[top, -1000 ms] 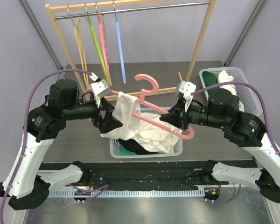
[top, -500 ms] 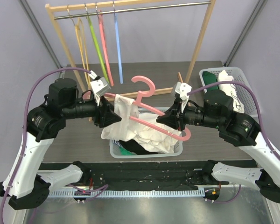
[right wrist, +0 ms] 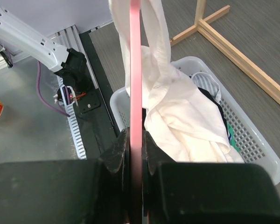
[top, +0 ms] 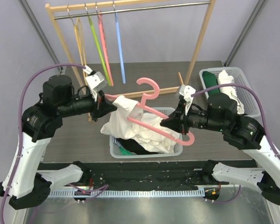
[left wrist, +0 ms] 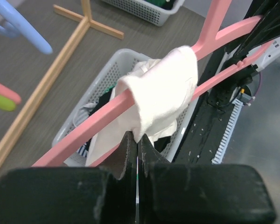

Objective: Remove the tank top from the hanger

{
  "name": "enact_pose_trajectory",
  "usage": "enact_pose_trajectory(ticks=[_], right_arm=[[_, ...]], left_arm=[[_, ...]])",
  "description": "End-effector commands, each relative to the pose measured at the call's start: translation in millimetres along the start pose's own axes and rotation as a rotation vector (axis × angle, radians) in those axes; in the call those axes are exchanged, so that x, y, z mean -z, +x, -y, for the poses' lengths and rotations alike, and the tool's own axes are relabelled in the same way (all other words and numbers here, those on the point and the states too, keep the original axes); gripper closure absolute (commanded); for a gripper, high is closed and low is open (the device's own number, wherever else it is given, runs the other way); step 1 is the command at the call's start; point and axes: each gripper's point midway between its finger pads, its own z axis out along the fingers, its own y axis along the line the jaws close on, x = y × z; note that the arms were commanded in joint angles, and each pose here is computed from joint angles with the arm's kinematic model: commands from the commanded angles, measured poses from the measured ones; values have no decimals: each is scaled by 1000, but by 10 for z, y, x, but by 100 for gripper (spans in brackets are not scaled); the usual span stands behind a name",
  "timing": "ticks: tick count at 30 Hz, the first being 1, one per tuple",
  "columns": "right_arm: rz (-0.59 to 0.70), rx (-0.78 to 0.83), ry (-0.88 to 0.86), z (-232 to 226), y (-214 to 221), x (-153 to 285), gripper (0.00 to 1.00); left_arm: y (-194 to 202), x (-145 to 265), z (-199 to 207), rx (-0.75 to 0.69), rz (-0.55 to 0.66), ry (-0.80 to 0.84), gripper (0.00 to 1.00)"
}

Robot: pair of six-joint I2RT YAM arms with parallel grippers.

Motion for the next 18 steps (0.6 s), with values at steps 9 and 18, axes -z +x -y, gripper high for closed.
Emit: enact_pose_trajectory(ticks=[9,18], right_arm=[[147,-120,133,-187,-155,1250,99],[293,-181,160,-302,-170,1848,99]], left_arm=[[-606,581,-169,-151,206,-230,100],[-696,496,-368,-110,216,-302,100]])
